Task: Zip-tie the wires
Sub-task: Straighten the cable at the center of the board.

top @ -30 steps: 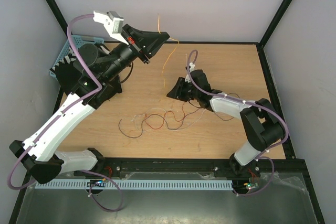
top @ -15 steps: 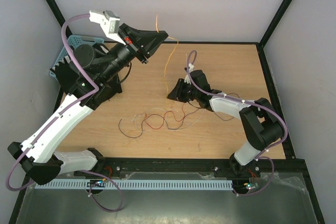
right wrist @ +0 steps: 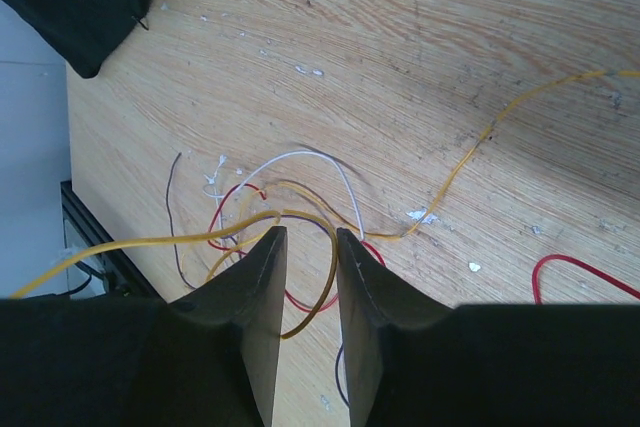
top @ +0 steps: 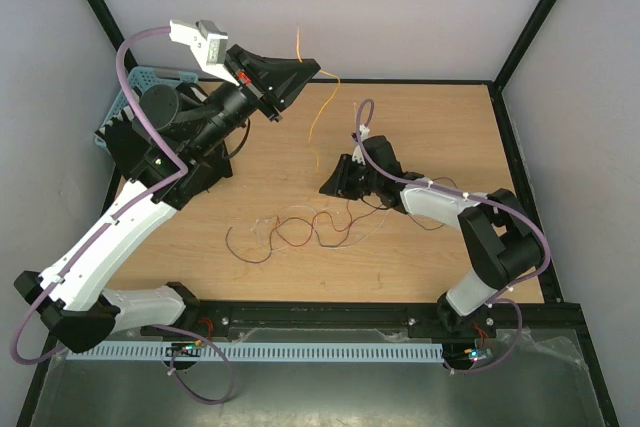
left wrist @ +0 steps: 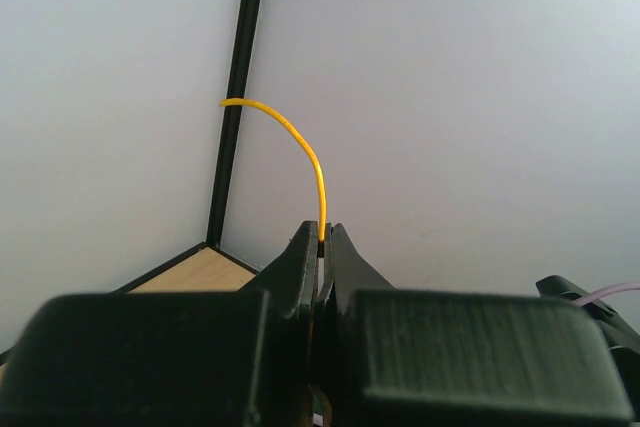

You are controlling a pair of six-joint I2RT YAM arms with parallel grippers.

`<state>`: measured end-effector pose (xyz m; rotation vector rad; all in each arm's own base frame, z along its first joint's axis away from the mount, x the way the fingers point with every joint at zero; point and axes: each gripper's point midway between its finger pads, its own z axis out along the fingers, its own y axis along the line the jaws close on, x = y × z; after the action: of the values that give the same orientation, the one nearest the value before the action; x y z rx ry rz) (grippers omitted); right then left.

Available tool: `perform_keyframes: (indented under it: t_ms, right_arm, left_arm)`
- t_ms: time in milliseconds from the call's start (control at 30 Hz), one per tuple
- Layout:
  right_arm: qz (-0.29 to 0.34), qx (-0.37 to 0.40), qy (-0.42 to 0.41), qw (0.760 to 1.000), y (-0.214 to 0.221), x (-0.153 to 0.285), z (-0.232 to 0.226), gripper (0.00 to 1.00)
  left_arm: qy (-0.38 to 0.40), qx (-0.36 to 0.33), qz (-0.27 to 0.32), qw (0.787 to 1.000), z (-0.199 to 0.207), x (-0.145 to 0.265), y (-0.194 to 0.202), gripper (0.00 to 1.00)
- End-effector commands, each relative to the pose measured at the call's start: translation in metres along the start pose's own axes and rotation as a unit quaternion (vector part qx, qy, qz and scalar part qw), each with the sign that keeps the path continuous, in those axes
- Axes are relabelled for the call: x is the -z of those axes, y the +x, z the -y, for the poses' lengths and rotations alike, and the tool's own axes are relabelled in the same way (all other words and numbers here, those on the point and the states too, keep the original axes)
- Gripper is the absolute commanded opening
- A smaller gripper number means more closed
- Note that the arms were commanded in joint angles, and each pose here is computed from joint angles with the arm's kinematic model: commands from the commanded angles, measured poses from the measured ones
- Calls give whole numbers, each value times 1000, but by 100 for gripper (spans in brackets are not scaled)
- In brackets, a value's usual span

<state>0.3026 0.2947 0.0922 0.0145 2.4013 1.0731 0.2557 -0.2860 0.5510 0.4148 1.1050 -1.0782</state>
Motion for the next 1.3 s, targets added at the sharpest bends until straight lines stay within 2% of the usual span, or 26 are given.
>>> perform_keyframes:
  t_ms: [0, 133, 400, 567, 700, 867, 1067, 1167, 1267]
  right_arm:
    - [-8, 10, -12, 1000, 3, 8, -8, 36]
    - [-14, 11, -13, 1000, 8, 10, -7, 32]
    - [-13, 30, 6, 999, 4, 17, -6, 3]
    - [32, 83, 72, 993, -23, 40, 6, 0]
    - [85, 86, 114, 986, -57, 71, 22, 0]
    - [165, 69, 179, 968, -109, 130, 64, 0]
    - [259, 40, 305, 915, -167, 223, 123, 0]
    - [297, 5, 330, 896, -186, 260, 145, 0]
    - [314, -8, 354, 881, -197, 282, 159, 0]
  left_arm:
    - [15, -13, 39, 999, 15, 3, -32, 0]
    - [11, -21, 41, 999, 13, 4, -32, 0]
    - [-7, -57, 43, 997, 8, 13, -41, 0]
    - [-38, -79, 28, 996, -3, 27, -49, 0]
    - [-71, -89, 12, 993, -17, 46, -45, 0]
    - [-144, -93, -46, 984, -45, 88, -17, 0]
    - [-241, -67, -157, 955, -77, 162, 54, 0]
    - [-277, -38, -204, 938, -85, 200, 94, 0]
    - [-296, -15, -220, 929, -89, 227, 125, 0]
